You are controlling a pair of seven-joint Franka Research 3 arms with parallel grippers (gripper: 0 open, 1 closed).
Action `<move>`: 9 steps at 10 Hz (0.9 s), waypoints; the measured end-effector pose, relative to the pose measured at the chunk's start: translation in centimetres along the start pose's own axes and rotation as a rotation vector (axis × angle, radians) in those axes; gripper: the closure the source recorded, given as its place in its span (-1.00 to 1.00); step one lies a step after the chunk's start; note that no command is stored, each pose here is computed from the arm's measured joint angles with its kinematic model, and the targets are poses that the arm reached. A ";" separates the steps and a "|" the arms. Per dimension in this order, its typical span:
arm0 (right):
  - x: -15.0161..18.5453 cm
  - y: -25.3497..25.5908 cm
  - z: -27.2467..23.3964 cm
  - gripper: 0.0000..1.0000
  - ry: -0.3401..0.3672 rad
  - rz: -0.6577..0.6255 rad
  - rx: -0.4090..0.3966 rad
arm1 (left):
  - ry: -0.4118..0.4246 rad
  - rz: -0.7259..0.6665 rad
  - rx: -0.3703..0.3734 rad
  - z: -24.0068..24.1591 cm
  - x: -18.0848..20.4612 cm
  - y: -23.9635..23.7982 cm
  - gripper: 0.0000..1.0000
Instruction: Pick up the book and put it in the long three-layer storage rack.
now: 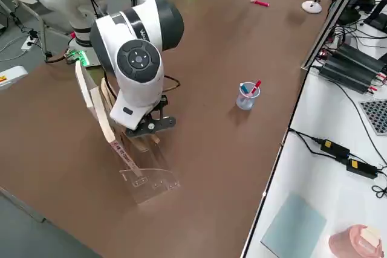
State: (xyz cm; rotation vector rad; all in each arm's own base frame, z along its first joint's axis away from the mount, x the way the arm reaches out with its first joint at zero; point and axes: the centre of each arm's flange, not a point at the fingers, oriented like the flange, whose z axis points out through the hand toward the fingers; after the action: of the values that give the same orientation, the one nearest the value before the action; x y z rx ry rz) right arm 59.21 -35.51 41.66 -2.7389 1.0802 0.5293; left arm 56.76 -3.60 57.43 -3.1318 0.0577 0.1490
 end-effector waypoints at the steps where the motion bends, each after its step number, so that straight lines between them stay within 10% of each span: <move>1: 0.2 0.0 0.1 0.69 0.004 0.000 0.001 | -0.001 0.001 0.000 -0.5 -0.1 0.0 -0.99; 9: 1.9 0.7 1.3 0.69 0.031 -0.019 0.008 | 0.000 -0.002 -0.007 -0.9 -0.1 0.0 -0.95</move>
State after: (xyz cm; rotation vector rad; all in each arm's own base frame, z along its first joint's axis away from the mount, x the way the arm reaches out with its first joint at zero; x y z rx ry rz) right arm 59.64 -36.90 39.68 -2.7563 1.0599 0.4805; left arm 56.70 -3.56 58.34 -3.1385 0.0545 0.1496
